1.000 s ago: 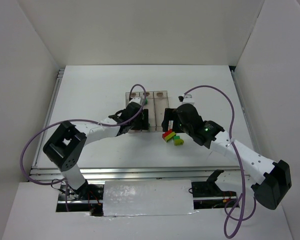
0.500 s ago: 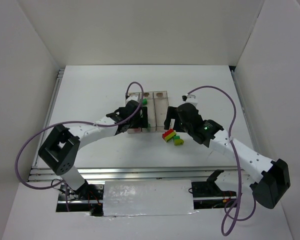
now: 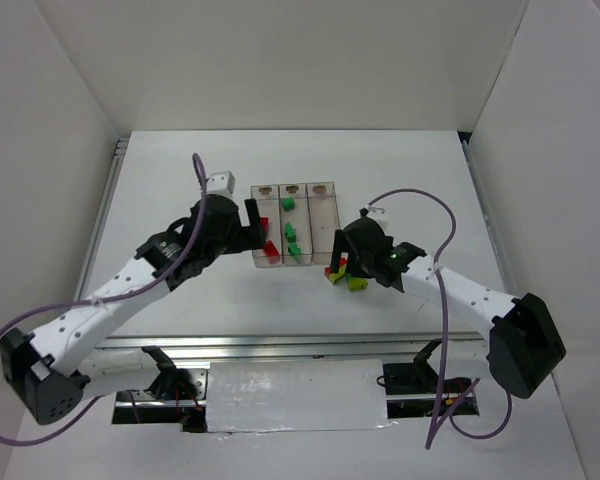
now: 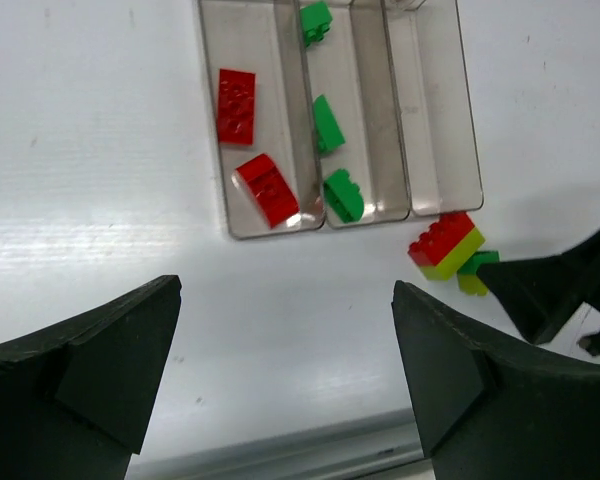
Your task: Sort the legos into containers by color
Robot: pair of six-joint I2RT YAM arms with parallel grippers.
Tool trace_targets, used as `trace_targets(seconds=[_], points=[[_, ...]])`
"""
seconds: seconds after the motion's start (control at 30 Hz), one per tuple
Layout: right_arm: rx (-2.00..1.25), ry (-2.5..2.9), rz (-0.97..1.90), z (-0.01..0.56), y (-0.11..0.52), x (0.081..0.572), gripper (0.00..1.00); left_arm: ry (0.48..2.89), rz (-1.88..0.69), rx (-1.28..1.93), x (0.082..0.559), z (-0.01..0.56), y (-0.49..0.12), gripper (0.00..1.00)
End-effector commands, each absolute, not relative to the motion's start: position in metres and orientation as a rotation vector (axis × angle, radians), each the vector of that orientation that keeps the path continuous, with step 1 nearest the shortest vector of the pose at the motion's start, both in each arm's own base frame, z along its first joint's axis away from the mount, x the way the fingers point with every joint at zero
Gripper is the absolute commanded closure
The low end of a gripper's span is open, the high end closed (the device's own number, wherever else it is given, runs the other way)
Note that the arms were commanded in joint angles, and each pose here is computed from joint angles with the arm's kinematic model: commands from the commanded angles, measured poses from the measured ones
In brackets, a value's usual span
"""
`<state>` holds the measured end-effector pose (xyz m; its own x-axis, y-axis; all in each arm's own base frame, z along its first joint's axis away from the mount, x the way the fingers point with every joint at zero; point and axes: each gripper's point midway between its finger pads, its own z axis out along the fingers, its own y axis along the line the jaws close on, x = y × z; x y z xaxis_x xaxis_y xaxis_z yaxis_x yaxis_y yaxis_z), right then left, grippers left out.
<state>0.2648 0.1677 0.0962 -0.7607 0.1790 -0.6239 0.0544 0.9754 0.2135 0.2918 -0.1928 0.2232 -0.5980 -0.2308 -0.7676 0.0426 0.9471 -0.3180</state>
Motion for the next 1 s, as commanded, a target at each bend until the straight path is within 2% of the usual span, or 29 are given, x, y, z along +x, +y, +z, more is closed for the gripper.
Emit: trace_targets(seconds=[0.0,0.1,0.23,0.57,0.73,0.97], points=[[0.168,2.43,0.222,0.087,0.162,0.266,0.01,2.246,-0.282,-0.09,0.256,0.218,-0.158,0.01],[0.142,2.487,0.208,0.069,0.159,0.259,0.01,2.258,-0.262,-0.087,0.237,0.218,-0.141,0.0],[0.149,2.545,0.206,0.053,0.156,0.255,0.01,2.254,-0.364,-0.026,0.217,0.224,-0.143,0.01],[0.221,2.66,0.202,0.031,0.148,0.247,0.07,2.214,-0.363,0.022,0.207,0.228,-0.133,0.01],[0.22,2.672,0.211,0.028,0.15,0.246,0.13,2.213,-0.367,0.043,0.208,0.228,-0.135,0.0],[0.237,2.68,0.2,0.025,0.148,0.242,0.27,2.217,-0.377,0.053,0.208,0.227,-0.137,0.0]])
